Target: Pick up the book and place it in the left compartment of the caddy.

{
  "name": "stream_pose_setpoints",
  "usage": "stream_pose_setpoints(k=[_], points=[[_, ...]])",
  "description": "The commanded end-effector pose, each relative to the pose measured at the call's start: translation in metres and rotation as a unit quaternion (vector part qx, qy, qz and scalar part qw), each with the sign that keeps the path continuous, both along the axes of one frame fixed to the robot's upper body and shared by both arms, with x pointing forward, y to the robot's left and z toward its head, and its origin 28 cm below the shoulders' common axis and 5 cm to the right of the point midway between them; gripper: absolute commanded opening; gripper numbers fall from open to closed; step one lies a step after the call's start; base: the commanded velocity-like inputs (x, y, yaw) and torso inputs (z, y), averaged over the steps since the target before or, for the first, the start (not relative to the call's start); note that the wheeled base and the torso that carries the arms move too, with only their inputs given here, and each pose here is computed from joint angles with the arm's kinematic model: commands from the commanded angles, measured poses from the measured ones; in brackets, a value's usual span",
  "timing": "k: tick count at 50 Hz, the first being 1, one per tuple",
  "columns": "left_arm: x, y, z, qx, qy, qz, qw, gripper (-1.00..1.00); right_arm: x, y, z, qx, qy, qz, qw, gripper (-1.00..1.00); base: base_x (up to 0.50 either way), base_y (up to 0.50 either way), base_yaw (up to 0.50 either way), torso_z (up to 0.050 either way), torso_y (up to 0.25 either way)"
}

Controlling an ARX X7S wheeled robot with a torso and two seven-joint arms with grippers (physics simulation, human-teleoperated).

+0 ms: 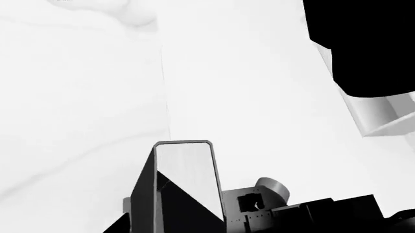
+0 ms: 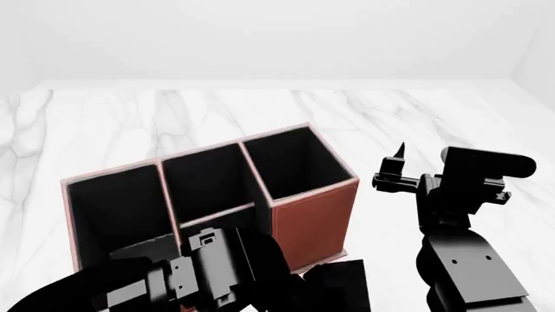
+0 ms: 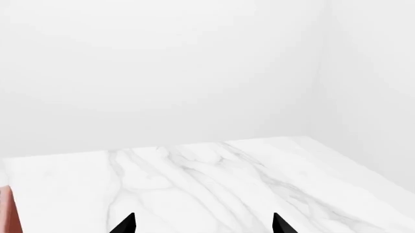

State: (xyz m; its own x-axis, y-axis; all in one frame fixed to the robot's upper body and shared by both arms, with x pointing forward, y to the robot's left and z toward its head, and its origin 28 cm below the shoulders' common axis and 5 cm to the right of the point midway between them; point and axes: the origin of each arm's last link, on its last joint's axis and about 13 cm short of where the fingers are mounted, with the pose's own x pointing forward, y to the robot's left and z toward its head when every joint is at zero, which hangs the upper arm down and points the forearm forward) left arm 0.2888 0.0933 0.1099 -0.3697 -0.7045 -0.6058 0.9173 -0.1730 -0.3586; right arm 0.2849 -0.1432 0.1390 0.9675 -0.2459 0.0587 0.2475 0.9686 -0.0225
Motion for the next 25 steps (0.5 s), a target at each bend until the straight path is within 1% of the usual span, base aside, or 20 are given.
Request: stream_pose_setpoints(k=[1,2,6,7,14,17,18,19,20,21,22,23,24,25], points=[[0.0,0.002,-0.025,0.018,0.013,0.007,1.0,1.0,-0.001,0.0,0.001,0.002,-0.003,0.001,1.0,1.0,0.0,0.0,0.0,0.0,0.0],[-0.001,0.003,-0.026,0.018,0.015,0.009,1.0,-1.0,-0.001,0.001,0.001,0.002,-0.003,0.001,1.0,1.0,0.0,0.0,0.0,0.0,0.0],[-0.001,0.003,-0.023,0.018,0.011,0.012,1.0,-1.0,0.001,0.001,0.0,0.002,-0.001,0.0,1.0,1.0,0.0,0.0,0.0,0.0,0.0],[-0.002,0.003,-0.022,0.021,0.013,0.007,1.0,-1.0,0.001,0.001,-0.001,0.001,-0.001,0.0,1.0,1.0,0.0,0.0,0.0,0.0,0.0],[-0.002,0.003,-0.018,0.026,0.004,0.019,0.999,-1.0,0.0,0.0,0.001,0.003,-0.002,-0.001,1.0,1.0,0.0,0.0,0.0,-0.002,0.0],[-0.003,0.003,-0.016,0.036,-0.013,0.028,0.999,-1.0,0.0,-0.001,0.002,0.003,-0.003,-0.003,1.0,1.0,0.0,0.0,0.0,0.0,0.0],[-0.004,0.003,-0.015,0.047,-0.026,0.031,0.998,-1.0,0.0,-0.002,0.002,0.004,-0.003,-0.004,1.0,1.0,0.0,0.0,0.0,0.0,0.0],[-0.004,0.003,-0.015,0.047,-0.026,0.031,0.998,-1.0,0.0,-0.002,0.002,0.004,-0.003,-0.004,1.0,1.0,0.0,0.0,0.0,0.0,0.0],[-0.007,0.006,-0.011,0.072,-0.028,0.042,0.996,-1.0,0.0,-0.002,0.003,0.004,-0.003,-0.004,1.0,1.0,0.0,0.0,0.0,0.0,0.0],[-0.009,0.007,-0.009,0.085,-0.031,0.043,0.995,-1.0,0.0,-0.002,0.003,0.005,-0.004,-0.005,1.0,1.0,0.0,0.0,0.0,0.0,0.0],[-0.01,0.009,-0.007,0.094,-0.04,0.048,0.994,-1.0,0.0,-0.002,0.004,0.005,-0.004,-0.005,1.0,1.0,0.0,0.0,0.0,0.0,0.0],[-0.011,0.011,-0.004,0.094,-0.049,0.049,0.993,-1.0,0.0,-0.002,0.004,0.005,-0.004,-0.005,1.0,1.0,0.0,0.0,0.0,0.0,0.0],[-0.015,0.015,0.002,0.109,-0.056,0.055,0.991,-1.0,0.0,-0.003,0.004,0.005,-0.004,-0.006,1.0,1.0,0.0,0.0,0.0,0.0,0.0],[-0.017,0.018,0.005,0.114,-0.057,0.058,0.99,-1.0,0.001,-0.003,0.004,0.005,-0.004,-0.007,1.0,1.0,0.0,0.0,0.0,0.0,0.0]])
